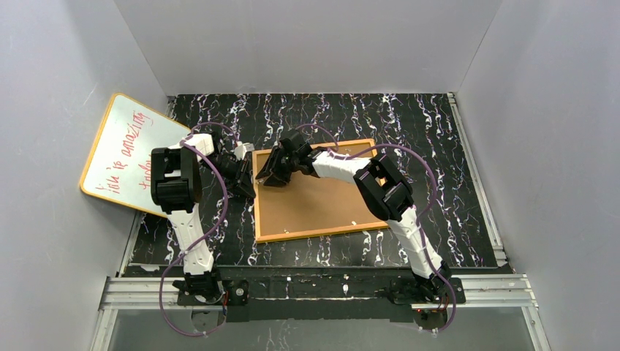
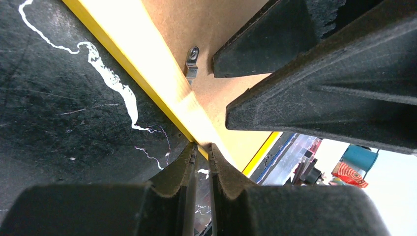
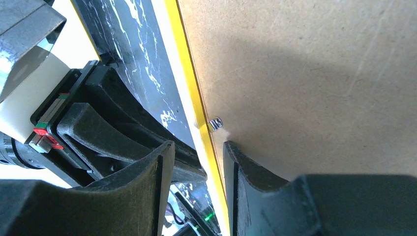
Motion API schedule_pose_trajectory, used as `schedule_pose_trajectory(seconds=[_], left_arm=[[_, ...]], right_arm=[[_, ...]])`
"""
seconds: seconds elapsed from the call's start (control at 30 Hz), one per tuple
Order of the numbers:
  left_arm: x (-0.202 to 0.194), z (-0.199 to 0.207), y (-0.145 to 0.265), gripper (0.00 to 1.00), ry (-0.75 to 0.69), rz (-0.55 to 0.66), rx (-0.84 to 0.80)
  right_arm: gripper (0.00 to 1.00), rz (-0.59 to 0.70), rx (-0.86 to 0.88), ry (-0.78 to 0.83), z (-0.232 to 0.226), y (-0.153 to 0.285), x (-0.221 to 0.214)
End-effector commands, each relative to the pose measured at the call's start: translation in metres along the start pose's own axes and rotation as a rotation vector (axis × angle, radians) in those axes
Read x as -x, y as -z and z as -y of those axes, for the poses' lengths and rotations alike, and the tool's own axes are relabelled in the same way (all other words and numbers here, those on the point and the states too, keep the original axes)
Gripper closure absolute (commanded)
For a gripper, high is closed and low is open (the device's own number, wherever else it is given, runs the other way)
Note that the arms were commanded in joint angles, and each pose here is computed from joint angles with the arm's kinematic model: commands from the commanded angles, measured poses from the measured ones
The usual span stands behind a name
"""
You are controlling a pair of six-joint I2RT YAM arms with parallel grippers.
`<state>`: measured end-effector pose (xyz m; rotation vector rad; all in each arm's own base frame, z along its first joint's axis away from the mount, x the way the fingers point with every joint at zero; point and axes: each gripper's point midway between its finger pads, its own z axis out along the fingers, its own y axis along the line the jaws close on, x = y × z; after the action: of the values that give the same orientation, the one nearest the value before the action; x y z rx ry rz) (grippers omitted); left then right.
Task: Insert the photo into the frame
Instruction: Install the photo frame at the center of the board.
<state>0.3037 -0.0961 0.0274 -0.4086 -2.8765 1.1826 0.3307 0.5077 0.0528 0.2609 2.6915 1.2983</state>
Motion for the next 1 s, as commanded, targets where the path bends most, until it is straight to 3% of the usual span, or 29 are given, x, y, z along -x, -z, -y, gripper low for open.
schedule_pose_trajectory(seconds=[0.0,0.43,0.97], left_arm=[[0.022,-0.034,-0.003,0.98,-0.16,0.052,0.152],[0.023,-0.033,-0.001,0.98,-0.164,0.053,0.153],[0.022,-0.034,0.0,0.98,-0.173,0.052,0.162]], right_arm=[[0.5,0.025,-0.077,0.021,0.012,0.007,0.001],[0.5,-0.005,-0.029,-0.035,0.008,-0.018,0.004],[0.51,-0.013,0.023,-0.143,0.0,-0.015,-0.006]])
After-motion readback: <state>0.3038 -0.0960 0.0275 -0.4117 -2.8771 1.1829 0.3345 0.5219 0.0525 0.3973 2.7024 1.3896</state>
